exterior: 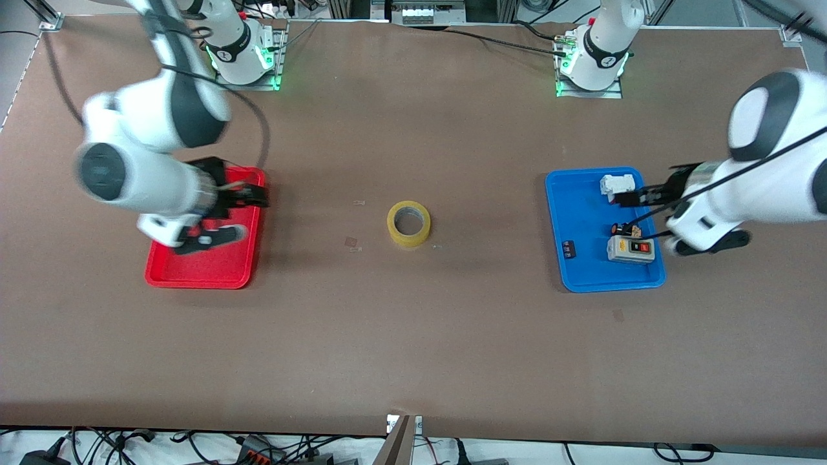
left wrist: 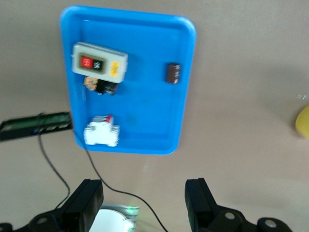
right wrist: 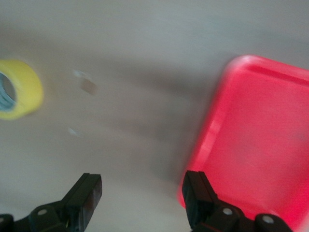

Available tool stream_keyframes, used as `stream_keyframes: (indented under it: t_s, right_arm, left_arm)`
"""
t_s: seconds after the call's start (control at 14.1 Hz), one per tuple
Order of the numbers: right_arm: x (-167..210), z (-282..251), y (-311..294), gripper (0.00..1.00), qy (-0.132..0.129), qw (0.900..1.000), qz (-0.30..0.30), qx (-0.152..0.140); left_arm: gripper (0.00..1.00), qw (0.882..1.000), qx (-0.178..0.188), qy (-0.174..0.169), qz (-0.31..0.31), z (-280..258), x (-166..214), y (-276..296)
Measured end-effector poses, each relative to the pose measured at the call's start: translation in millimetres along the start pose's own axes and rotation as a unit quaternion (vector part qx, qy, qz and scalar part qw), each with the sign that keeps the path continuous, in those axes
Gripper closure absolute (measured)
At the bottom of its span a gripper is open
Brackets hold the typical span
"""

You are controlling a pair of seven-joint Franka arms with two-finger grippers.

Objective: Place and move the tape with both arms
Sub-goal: 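Withdraw the left gripper while the right gripper reaches toward the tape, then lower the right gripper onto the tape roll and grasp it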

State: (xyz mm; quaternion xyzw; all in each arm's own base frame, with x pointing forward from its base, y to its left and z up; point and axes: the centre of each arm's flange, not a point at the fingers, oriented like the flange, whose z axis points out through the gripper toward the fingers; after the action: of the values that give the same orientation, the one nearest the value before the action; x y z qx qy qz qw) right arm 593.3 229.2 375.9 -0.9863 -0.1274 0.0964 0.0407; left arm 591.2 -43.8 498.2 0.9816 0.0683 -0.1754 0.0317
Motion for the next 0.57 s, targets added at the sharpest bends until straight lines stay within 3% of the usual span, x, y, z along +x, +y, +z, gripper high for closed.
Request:
stream_keyframes:
  t_s: [0.28,0.57]
  right_arm:
    - [22,79,-116,0.0,0.044,0.998,0.041,-0.001]
    - [22,133,-191,0.0,0.062,0.995,0.079,-0.014]
  left_arm:
    - [0.0,0.996,0.031,0.046,0.074,-46,-55,-27]
    - [0.0,0.986,0.038,0.106,0.122,-88,-83,-39]
